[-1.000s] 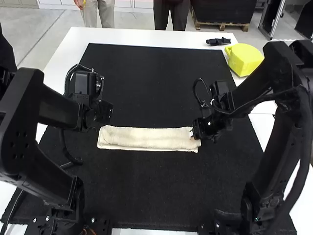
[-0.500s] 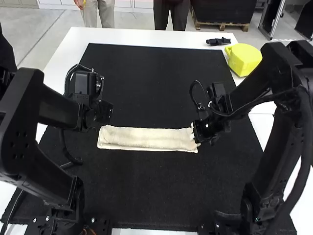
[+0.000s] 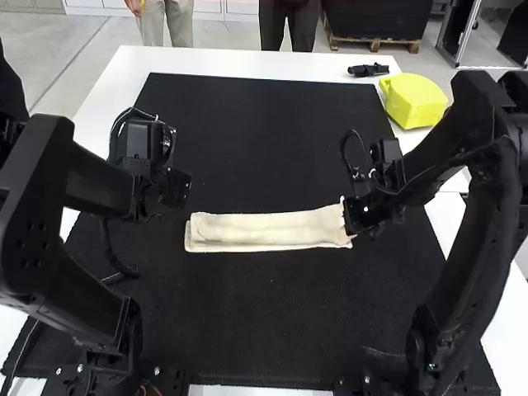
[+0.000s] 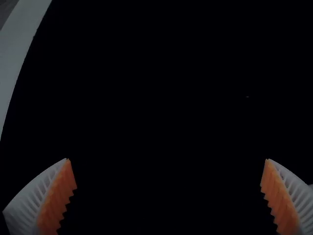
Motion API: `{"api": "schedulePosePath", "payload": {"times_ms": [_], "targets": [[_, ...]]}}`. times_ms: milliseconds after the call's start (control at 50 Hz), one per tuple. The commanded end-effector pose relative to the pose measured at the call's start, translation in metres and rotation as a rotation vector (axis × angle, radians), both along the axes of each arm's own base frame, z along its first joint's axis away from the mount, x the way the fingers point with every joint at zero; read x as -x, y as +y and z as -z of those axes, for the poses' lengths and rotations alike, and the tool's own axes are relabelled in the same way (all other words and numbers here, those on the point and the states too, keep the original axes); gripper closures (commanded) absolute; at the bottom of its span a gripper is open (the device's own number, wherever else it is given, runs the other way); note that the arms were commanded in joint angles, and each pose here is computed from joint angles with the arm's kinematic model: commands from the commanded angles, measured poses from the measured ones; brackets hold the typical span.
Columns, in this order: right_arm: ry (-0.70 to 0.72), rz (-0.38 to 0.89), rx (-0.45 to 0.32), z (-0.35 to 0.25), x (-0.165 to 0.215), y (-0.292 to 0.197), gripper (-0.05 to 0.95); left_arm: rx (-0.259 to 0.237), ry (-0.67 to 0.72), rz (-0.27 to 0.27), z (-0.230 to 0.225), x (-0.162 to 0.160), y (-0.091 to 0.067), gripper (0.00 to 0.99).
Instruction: Fold the towel.
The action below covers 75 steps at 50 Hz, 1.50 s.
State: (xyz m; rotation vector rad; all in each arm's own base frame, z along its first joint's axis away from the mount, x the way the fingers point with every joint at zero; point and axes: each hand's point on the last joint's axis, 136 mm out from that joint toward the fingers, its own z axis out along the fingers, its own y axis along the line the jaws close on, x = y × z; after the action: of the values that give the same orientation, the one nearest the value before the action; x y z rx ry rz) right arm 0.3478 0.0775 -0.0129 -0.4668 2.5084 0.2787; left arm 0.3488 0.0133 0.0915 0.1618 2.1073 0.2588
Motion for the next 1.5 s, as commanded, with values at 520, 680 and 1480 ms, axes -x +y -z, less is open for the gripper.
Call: {"api": "schedulePosePath", "payload": {"times_ms": [520, 680, 1480], "targets": [[-0.342, 0.177, 0.107, -0.087, -0.053, -0.051, 0.92, 0.007, -0.071, 0.01, -0.025, -0.011, -0.007, 0.111], [-0.34, 0.174, 0.11, -0.091, -0.052, -0.051, 0.92, 0.007, -0.071, 0.01, -0.025, -0.011, -0.007, 0.111], [-0.397, 0.051, 0.041, -0.111, -0.048, 0.048, 0.92, 0.007, -0.064, 0.014, -0.023, -0.009, -0.007, 0.11]]}}
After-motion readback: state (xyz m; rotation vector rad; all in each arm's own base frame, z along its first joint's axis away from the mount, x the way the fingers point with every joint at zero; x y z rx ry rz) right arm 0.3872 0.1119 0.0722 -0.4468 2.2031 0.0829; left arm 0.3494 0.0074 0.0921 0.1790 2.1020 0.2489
